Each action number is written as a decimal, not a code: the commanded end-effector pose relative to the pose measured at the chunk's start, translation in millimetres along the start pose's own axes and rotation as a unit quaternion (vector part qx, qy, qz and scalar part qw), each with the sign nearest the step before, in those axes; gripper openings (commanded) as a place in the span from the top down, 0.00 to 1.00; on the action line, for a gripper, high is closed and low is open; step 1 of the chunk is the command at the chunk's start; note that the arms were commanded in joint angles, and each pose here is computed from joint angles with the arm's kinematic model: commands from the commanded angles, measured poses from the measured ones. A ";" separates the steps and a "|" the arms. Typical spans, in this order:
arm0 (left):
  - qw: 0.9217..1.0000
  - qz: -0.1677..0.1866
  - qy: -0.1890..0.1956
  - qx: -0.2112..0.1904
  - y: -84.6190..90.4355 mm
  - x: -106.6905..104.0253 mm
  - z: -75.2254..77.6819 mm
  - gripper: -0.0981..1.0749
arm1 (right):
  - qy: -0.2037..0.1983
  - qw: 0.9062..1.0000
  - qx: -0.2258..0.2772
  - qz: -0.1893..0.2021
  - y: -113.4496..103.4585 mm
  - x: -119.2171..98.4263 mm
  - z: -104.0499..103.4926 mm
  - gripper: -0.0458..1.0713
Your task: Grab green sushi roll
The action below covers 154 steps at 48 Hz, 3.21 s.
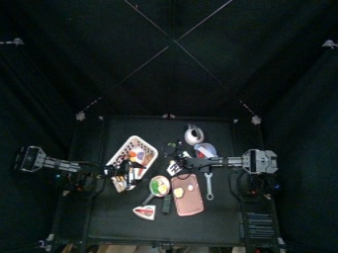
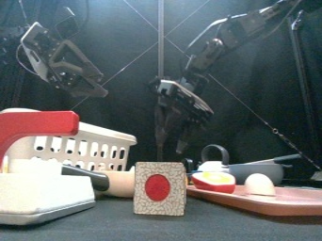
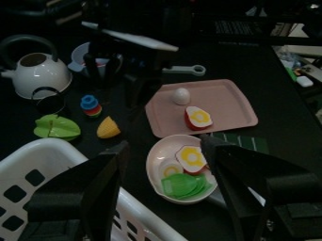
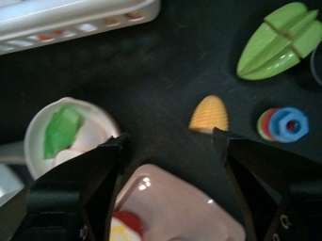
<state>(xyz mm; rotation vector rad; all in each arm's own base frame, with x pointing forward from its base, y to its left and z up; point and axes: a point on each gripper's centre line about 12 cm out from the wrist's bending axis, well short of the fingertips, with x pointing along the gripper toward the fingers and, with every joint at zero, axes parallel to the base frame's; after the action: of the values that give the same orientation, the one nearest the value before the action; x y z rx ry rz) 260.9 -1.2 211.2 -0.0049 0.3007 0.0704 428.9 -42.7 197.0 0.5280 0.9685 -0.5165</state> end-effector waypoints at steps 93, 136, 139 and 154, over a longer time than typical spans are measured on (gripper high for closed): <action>0.998 -0.031 -0.039 -0.023 -27.2 -8.4 -1.6 0.10 | 0.017 0.973 0.216 -0.077 131.3 33.1 -117.6 0.06; 0.999 -0.031 -0.036 -0.022 -26.8 -9.0 -4.6 0.10 | 0.023 0.974 0.212 -0.082 134.4 43.4 -120.0 0.10; 0.999 -0.031 -0.036 -0.022 -26.9 -8.9 -4.0 0.10 | 0.023 0.974 0.210 -0.081 134.7 43.2 -120.5 0.12; 0.999 -0.031 -0.035 -0.021 -26.7 -9.1 -5.2 0.10 | 0.022 0.974 0.212 -0.077 136.6 40.9 -118.5 0.28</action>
<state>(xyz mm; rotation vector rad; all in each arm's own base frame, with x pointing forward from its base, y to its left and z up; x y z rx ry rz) 250.4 -28.1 203.4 -0.0545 0.2497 0.0163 452.3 125.9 113.1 0.8232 0.9815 -0.8979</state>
